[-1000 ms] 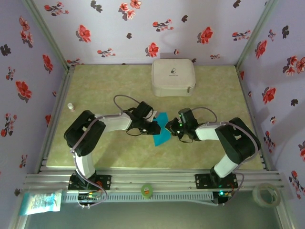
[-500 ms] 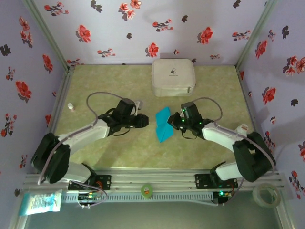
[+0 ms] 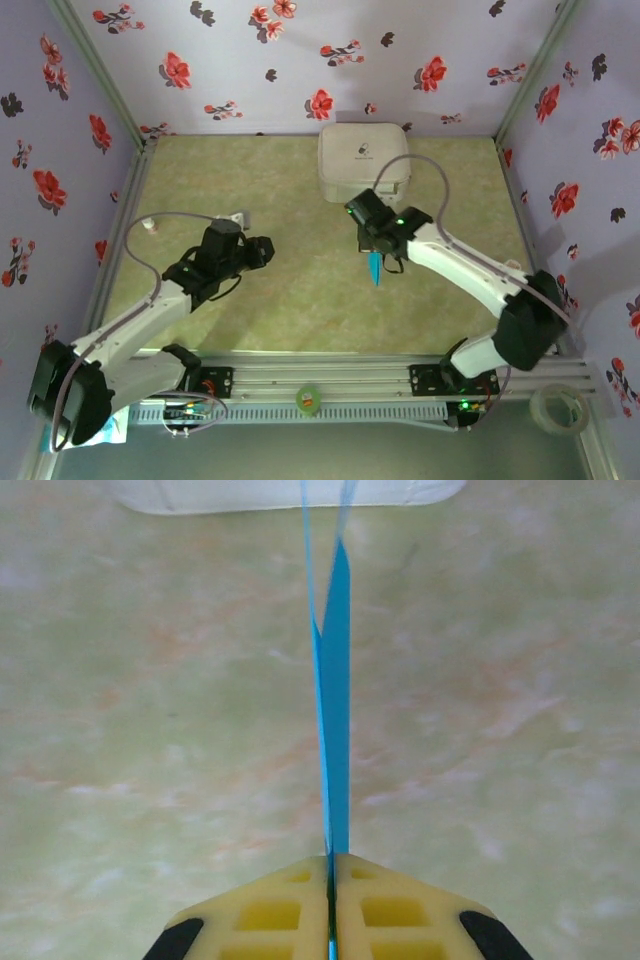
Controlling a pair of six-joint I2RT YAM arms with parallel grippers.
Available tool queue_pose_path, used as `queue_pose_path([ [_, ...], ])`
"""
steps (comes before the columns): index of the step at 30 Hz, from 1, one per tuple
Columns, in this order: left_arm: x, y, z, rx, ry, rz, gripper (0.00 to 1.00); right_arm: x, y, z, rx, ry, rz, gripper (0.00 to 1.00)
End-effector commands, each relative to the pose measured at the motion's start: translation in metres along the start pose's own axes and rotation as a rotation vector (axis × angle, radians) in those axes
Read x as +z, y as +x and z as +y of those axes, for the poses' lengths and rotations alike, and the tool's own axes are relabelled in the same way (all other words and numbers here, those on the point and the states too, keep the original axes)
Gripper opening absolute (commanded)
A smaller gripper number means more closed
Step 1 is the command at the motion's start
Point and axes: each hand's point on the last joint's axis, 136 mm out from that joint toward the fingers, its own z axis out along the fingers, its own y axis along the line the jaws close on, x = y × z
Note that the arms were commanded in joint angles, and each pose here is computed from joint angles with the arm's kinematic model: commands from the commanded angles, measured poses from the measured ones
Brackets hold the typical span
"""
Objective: Fold a paper plane with a square sheet of paper (pick it up from the middle)
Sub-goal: Turn over the paper at the center of the table.
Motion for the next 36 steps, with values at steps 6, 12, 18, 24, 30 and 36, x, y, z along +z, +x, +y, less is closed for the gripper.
queue_pose_path([
  [6, -0.036, -0.018, 0.050, -0.124, -0.187, -0.173, 0.35, 0.032, 0.016, 0.021, -0.322, 0.282, 0.050, 0.09],
  [12, -0.054, -0.021, 0.059, -0.130, -0.217, -0.218, 0.36, 0.059, 0.047, 0.099, -0.436, 0.187, 0.137, 0.12],
  [18, -0.056, -0.020, 0.060, -0.128, -0.222, -0.216, 0.36, 0.062, 0.069, 0.167, -0.355, -0.129, 0.220, 0.23],
  [24, -0.046, -0.016, 0.050, -0.106, -0.172, -0.175, 0.38, 0.032, 0.057, 0.185, -0.144, -0.474, 0.217, 0.42],
  [30, -0.017, -0.001, 0.022, -0.056, -0.036, -0.039, 0.34, 0.030, 0.035, 0.110, 0.229, -0.660, 0.153, 0.29],
  [36, 0.020, 0.023, -0.009, -0.089, 0.118, 0.144, 0.31, 0.048, 0.059, 0.072, 0.390, -0.746, 0.239, 0.14],
])
